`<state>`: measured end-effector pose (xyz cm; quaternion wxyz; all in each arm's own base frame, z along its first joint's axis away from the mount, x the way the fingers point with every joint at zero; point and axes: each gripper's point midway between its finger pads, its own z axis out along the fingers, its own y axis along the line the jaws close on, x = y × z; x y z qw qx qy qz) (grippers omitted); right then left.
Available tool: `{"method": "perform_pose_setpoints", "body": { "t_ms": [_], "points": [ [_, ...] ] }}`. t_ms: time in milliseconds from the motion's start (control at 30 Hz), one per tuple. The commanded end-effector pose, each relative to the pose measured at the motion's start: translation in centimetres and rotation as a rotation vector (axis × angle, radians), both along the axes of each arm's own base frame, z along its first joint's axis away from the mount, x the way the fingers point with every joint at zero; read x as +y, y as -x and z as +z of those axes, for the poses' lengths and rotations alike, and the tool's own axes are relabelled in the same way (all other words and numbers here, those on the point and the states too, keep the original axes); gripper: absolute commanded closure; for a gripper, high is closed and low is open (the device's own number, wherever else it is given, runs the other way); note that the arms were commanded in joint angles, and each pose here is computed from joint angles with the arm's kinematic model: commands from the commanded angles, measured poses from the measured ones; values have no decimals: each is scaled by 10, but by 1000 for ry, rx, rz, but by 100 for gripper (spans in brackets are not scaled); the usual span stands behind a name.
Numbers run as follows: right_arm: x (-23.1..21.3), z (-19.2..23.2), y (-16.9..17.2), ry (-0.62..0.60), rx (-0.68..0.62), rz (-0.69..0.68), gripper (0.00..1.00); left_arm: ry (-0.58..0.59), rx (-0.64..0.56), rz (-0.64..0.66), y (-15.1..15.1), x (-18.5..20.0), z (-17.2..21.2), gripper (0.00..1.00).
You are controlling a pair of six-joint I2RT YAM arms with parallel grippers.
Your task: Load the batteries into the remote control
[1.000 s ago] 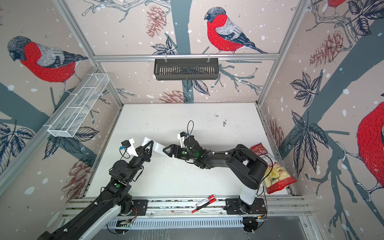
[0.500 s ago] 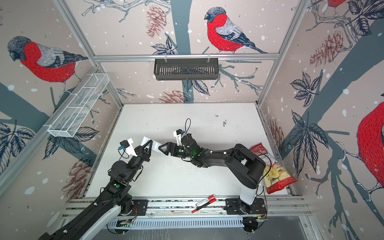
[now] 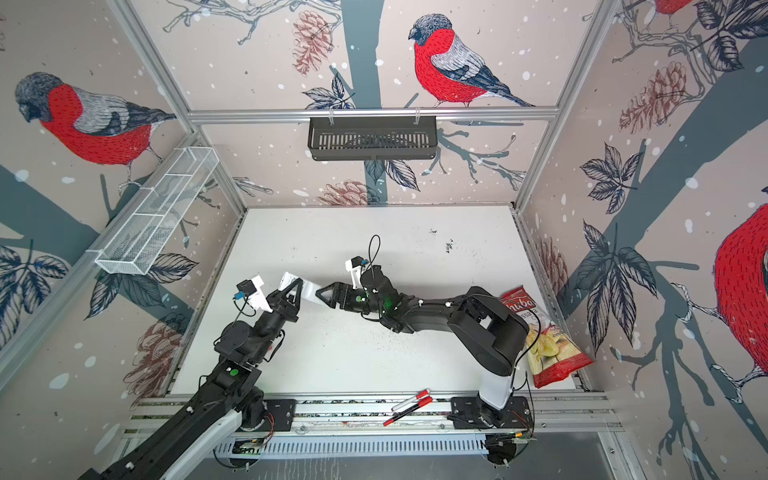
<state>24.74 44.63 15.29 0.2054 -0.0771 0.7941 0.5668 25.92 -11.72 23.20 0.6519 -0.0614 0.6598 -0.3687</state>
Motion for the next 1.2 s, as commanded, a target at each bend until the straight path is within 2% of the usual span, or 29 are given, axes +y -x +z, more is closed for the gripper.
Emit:
{"method": "perform_pose_setpoints", "body": {
  "t_ms": [0, 533, 1167],
  "points": [
    [2, -2, -6, 13, -2, -21, 15, 53, -43, -67, 7, -9, 18, 100],
    [4, -10, -6, 45, 5, -13, 23, 53, -42, -73, 7, -10, 17, 100],
    [-6, -13, -4, 77, -9, -16, 24, 2, -26, -51, 2, -9, 10, 100]
  ]
}}
